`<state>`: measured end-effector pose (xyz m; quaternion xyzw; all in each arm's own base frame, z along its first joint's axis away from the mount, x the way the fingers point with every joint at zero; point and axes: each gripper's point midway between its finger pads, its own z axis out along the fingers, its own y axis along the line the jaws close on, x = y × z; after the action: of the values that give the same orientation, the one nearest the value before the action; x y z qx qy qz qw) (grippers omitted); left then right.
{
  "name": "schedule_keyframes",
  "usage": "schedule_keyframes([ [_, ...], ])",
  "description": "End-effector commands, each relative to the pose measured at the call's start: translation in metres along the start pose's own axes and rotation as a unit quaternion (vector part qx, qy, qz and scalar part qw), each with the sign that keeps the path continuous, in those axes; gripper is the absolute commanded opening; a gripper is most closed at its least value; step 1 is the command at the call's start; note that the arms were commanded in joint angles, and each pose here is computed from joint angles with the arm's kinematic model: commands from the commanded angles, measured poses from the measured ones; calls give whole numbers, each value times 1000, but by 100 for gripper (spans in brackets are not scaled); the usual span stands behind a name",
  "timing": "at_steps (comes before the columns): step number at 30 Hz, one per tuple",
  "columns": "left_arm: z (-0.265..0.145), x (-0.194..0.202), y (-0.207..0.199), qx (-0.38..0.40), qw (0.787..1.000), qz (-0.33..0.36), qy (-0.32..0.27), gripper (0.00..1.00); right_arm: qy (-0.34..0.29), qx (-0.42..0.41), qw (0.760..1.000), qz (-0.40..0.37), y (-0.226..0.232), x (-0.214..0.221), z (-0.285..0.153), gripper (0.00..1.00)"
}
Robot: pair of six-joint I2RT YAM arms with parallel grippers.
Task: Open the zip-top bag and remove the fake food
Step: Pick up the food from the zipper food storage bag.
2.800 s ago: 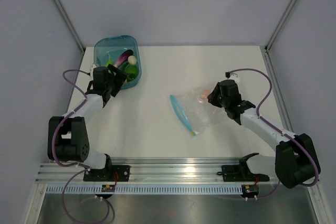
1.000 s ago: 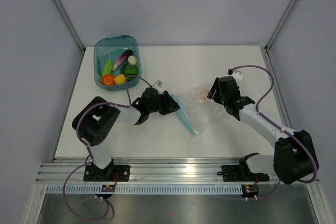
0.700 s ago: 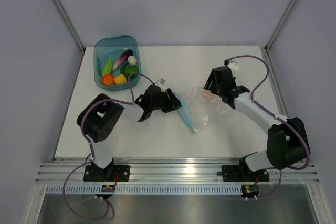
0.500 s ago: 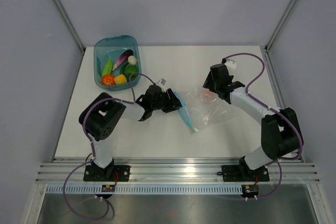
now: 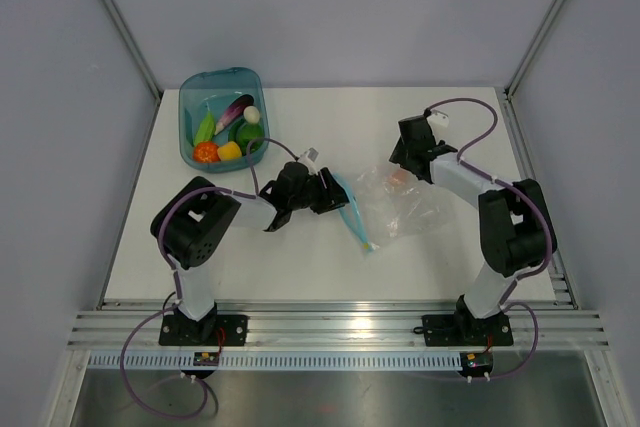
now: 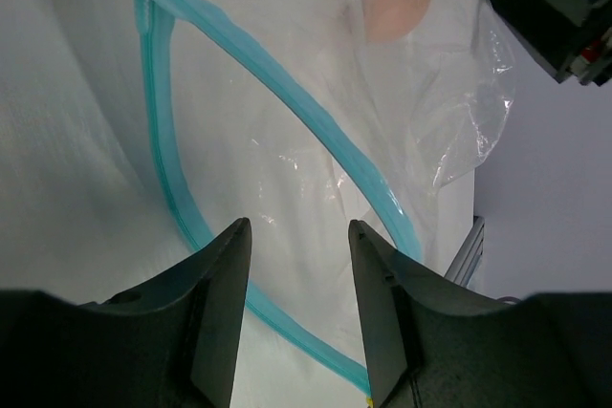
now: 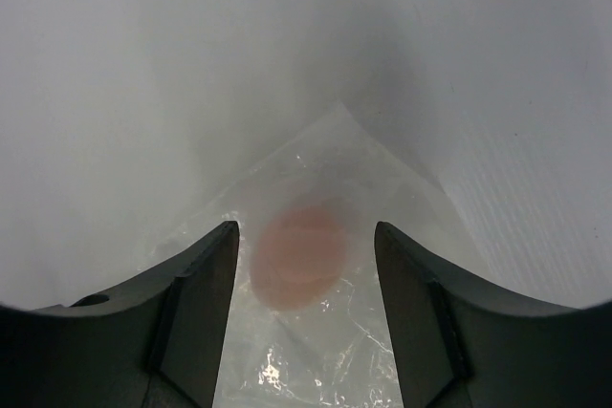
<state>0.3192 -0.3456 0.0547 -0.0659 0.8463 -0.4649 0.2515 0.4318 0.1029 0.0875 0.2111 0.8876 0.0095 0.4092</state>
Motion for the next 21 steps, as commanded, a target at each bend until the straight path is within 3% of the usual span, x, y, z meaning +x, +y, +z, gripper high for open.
schedule_keyframes([
  [1,-2,-6,-27,48,999,22,-9,48,8,-26,1000,17,12,-4,9,66],
  [16,11,1,-27,47,998,32,4,55,73,-43,996,6,20,34,30,62],
  [21,15,3,-24,45,998,34,10,56,93,-53,994,6,22,45,31,50],
])
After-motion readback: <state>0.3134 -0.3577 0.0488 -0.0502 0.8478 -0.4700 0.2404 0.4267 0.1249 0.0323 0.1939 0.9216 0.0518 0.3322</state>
